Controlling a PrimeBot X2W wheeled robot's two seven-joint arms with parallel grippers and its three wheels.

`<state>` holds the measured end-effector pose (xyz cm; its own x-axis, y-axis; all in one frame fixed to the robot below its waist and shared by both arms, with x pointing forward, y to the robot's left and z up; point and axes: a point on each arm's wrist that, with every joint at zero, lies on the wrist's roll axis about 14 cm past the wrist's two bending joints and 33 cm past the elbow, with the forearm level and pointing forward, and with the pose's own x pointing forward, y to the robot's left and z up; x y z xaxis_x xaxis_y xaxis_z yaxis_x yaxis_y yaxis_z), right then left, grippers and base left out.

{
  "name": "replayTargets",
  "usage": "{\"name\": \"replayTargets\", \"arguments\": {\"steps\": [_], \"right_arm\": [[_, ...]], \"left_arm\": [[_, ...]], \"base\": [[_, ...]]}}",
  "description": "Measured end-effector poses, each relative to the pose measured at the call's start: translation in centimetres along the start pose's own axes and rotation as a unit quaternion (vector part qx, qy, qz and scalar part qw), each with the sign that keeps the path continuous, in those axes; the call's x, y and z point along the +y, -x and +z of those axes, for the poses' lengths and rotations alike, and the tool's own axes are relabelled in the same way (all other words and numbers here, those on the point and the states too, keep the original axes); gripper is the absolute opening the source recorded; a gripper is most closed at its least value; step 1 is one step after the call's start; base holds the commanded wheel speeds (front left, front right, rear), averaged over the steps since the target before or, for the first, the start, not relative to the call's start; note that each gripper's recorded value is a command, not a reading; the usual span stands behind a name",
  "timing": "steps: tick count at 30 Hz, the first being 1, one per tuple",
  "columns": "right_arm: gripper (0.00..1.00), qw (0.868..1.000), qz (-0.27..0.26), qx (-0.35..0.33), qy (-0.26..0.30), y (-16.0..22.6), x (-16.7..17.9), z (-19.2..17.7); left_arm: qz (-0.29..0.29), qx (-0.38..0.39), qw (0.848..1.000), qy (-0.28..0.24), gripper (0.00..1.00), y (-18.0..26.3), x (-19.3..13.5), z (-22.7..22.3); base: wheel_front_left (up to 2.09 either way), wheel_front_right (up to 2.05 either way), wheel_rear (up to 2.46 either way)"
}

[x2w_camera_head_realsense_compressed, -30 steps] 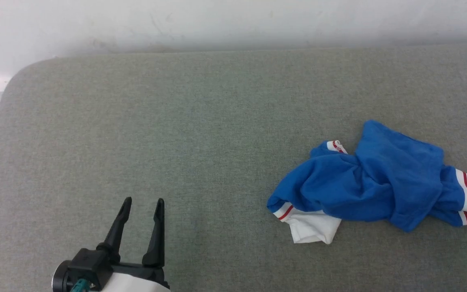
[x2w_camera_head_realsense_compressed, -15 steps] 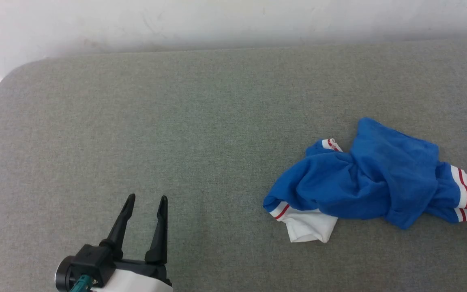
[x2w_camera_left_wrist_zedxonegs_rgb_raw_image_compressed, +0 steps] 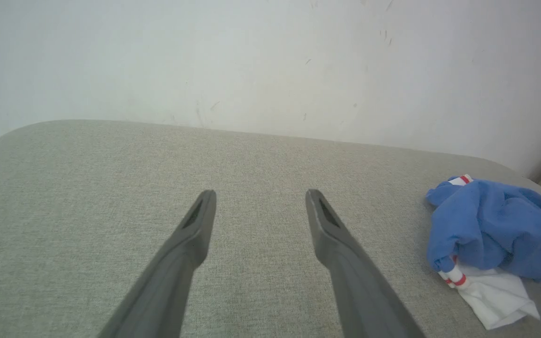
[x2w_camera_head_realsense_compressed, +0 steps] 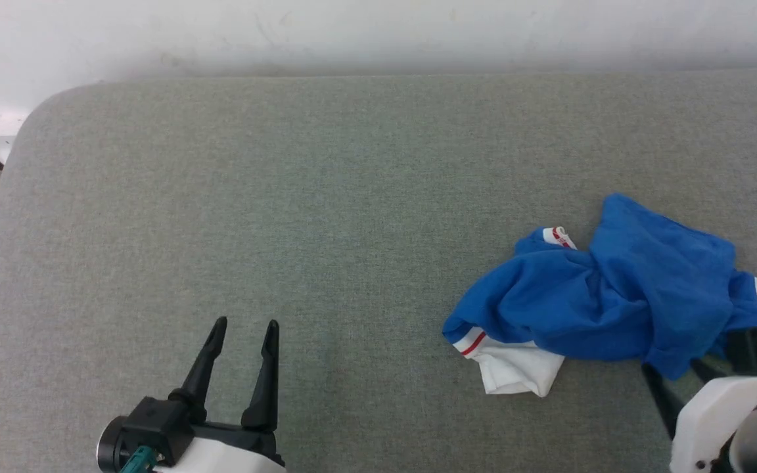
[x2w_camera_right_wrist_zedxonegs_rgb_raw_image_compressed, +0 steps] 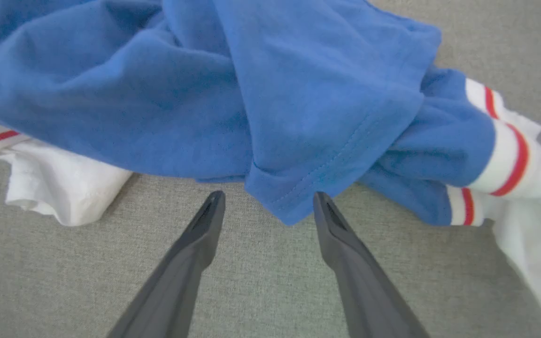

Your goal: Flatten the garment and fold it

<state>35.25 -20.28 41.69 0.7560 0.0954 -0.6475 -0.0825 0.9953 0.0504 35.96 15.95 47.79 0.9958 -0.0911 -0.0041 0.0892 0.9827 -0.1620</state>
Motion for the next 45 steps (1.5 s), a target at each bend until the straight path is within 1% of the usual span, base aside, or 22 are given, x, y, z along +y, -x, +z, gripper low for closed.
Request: {"name": "replayTargets", "arguments": {"steps": [4, 13, 14, 15, 16, 20, 24, 29, 34, 38, 41, 45], "right_arm": [[1.00, 1.000, 0.008, 0.017, 0.011, -0.7, 0.8, -1.5], [1.00, 0.998, 0.017, 0.035, 0.040, -2.8, 1.6, -3.0], [0.95, 0.998, 0.018, 0.035, 0.043, -3.1, 1.7, -3.0], [0.42, 0.998, 0.018, 0.033, 0.045, -3.4, 1.7, -2.8], [0.01, 0.998, 0.019, 0.031, 0.046, -3.7, 1.8, -2.7], [0.00, 0.998, 0.023, 0.023, 0.058, -4.6, 2.2, -2.2], [0.00, 0.997, 0.029, 0.014, 0.064, -4.6, 2.6, -1.5], [0.00, 0.997, 0.049, -0.014, 0.053, -3.1, 3.6, 1.3], [0.00, 0.994, 0.069, -0.061, 0.066, -0.2, 4.4, 6.2], [0.00, 0.987, 0.078, -0.105, 0.088, 1.7, 4.8, 11.1], [0.00, 0.980, 0.079, -0.140, 0.115, 2.2, 5.3, 15.1], [0.00, 0.969, 0.068, -0.187, 0.147, 1.3, 5.7, 20.3]], "left_arm": [[0.005, 0.001, 1.000, -0.001, 1.00, 0.2, 0.3, -0.1], [0.006, 0.006, 1.000, -0.001, 1.00, 0.3, 0.5, -0.3], [0.006, 0.007, 1.000, -0.001, 1.00, 0.3, 0.5, -0.4], [0.007, 0.009, 1.000, -0.001, 1.00, 0.3, 0.6, -0.5], [0.007, 0.011, 1.000, 0.000, 1.00, 0.2, 0.6, -0.6], [0.007, 0.017, 1.000, 0.001, 1.00, 0.2, 0.6, -1.0], [0.009, 0.016, 1.000, 0.001, 1.00, 0.2, 0.7, -1.0], [0.008, 0.010, 1.000, 0.001, 1.00, 0.3, 0.6, -0.6], [0.003, 0.004, 1.000, 0.006, 1.00, 0.4, 0.2, -0.2], [-0.002, 0.003, 1.000, 0.008, 1.00, 0.2, -0.1, -0.2], [-0.003, 0.007, 1.000, 0.009, 1.00, -0.1, -0.2, -0.5], [-0.004, 0.018, 1.000, 0.014, 1.00, -0.5, -0.2, -1.3]], "base": [[0.00, 0.00, 0.00], [0.00, 0.00, 0.00], [0.00, 0.00, 0.00], [0.00, 0.00, 0.00], [0.00, 0.00, 0.00], [0.00, 0.00, 0.00], [0.00, 0.00, 0.00], [0.00, 0.00, 0.00], [0.00, 0.00, 0.00], [0.00, 0.00, 0.00], [0.00, 0.00, 0.00], [0.00, 0.00, 0.00]]}}
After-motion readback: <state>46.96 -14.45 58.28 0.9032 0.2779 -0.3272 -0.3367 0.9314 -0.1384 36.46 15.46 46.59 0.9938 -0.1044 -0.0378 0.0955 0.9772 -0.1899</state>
